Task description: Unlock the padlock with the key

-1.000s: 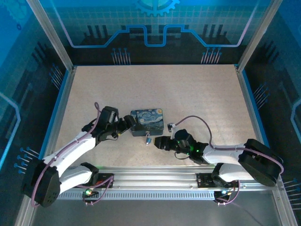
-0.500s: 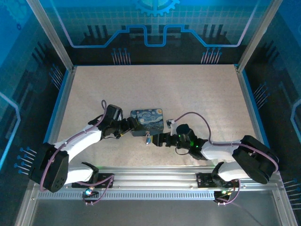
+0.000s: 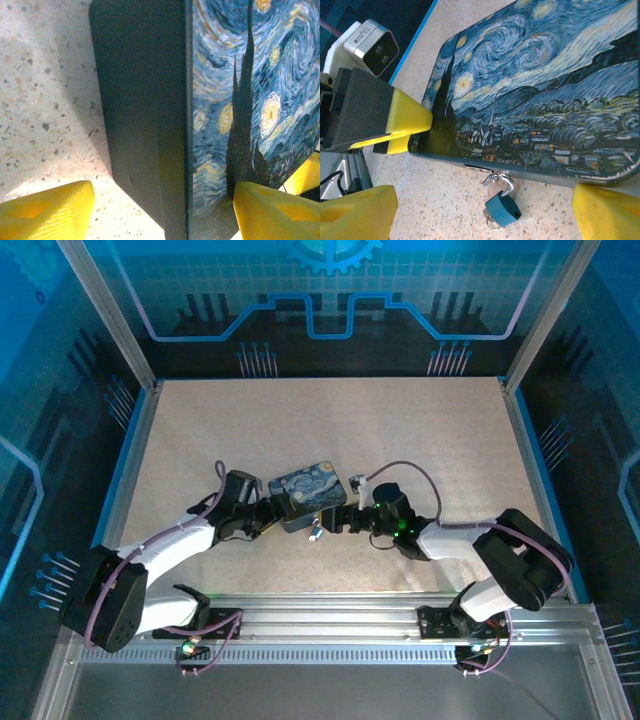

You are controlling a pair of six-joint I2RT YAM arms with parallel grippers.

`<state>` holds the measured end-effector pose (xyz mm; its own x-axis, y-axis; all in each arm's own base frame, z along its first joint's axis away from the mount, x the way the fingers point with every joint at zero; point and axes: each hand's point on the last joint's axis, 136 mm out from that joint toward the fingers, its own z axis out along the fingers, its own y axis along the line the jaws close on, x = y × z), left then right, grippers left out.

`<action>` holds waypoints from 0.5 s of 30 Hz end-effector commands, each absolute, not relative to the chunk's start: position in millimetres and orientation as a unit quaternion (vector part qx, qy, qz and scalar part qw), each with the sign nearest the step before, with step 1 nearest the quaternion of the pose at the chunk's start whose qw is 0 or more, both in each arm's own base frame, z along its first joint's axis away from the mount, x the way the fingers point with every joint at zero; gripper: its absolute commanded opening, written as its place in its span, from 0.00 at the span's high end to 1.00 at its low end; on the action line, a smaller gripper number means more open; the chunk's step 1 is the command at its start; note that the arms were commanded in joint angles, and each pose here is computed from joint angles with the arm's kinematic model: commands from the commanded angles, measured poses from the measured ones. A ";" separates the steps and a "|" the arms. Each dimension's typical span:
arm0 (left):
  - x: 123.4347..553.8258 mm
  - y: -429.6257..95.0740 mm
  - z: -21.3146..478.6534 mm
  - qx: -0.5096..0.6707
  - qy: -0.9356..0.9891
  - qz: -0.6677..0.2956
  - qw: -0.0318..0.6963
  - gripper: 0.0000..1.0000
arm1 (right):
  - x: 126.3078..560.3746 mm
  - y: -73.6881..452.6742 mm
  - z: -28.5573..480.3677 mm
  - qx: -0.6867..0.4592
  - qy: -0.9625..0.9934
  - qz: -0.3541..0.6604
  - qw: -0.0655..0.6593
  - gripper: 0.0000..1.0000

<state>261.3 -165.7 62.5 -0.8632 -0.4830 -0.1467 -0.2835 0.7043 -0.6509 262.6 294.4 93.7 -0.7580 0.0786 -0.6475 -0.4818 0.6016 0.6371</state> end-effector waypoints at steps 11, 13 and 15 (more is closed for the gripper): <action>234.9 -160.7 45.3 -0.225 0.919 -0.302 0.114 0.26 | 256.4 291.6 94.3 -0.160 0.814 0.443 0.340 0.10; 235.6 -160.5 45.7 -0.224 0.920 -0.301 0.116 0.25 | 250.2 291.7 90.6 -0.159 0.814 0.451 0.330 0.16; 236.0 -160.0 45.6 -0.224 0.920 -0.299 0.117 0.25 | 244.7 293.5 88.2 -0.161 0.811 0.461 0.322 0.18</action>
<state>256.4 -166.7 62.9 -0.8585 -0.4954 -0.1329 -0.2956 0.6896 -0.6611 250.0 291.5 81.7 -0.7470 0.0282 -0.6643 -0.5345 0.5687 0.6252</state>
